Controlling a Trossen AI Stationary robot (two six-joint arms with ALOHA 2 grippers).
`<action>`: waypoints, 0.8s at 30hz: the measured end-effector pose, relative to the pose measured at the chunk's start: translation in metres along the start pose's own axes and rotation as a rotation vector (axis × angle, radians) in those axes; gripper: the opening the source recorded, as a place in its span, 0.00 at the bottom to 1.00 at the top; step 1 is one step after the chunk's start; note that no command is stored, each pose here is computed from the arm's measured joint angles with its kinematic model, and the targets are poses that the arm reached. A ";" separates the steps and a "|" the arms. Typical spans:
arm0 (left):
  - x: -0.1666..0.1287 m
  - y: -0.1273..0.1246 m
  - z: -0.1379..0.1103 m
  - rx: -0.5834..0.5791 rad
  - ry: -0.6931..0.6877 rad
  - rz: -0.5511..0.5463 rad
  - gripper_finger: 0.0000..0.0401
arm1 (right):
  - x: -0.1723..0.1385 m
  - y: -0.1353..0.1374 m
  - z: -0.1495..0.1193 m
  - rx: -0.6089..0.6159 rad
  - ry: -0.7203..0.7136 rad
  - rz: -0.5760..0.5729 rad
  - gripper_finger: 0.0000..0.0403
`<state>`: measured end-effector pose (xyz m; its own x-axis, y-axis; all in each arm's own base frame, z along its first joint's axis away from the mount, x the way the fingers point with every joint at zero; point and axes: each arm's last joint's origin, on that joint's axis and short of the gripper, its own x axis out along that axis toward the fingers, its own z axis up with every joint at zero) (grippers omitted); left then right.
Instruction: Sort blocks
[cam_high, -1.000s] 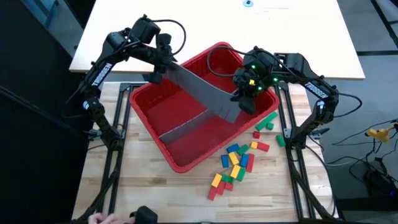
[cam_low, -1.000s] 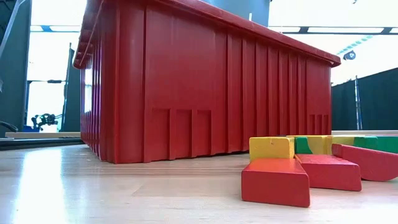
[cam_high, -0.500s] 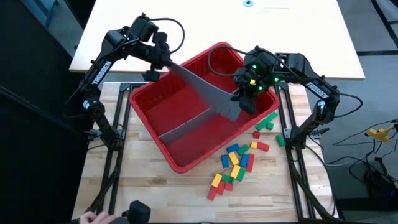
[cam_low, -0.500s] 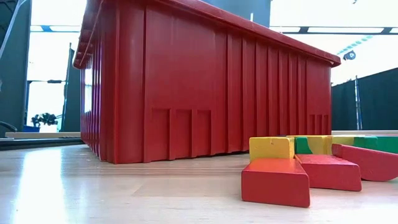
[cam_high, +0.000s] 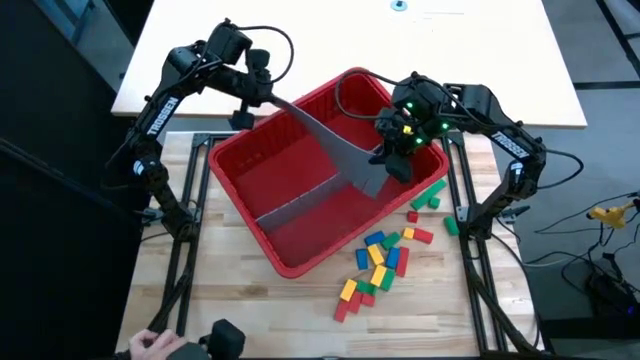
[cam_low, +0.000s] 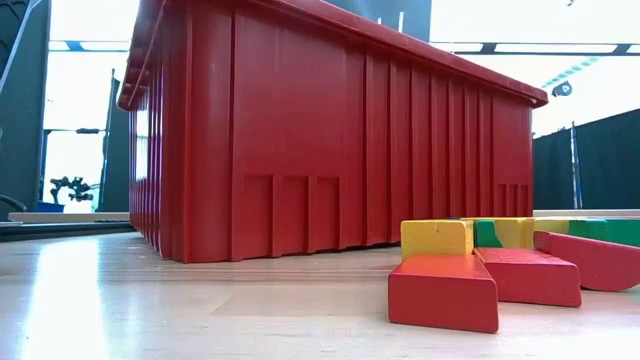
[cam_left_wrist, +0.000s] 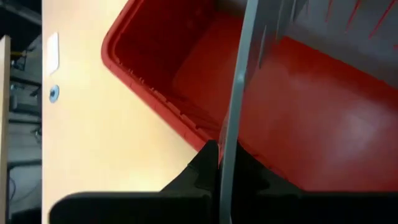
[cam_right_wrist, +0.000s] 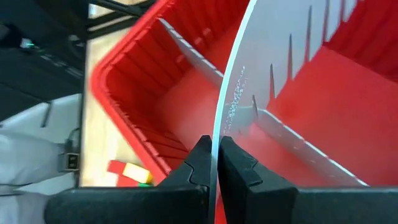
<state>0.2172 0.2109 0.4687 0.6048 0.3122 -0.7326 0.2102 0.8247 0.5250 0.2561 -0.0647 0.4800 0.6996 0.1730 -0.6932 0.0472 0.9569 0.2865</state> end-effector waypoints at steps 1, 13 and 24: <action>0.000 0.000 0.000 0.005 -0.010 -0.005 0.00 | 0.000 0.001 0.000 0.002 -0.005 0.015 0.00; 0.000 -0.001 0.003 0.064 -0.105 -0.048 0.00 | -0.001 0.005 0.003 -0.026 -0.030 0.096 0.00; 0.000 -0.004 0.009 0.094 -0.229 -0.105 0.00 | -0.001 0.008 0.002 -0.062 -0.032 0.160 0.00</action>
<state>0.2229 0.2032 0.4702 0.7320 0.1034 -0.6734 0.3451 0.7960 0.4973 0.2575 -0.0575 0.4848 0.7168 0.3180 -0.6205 -0.1103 0.9305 0.3494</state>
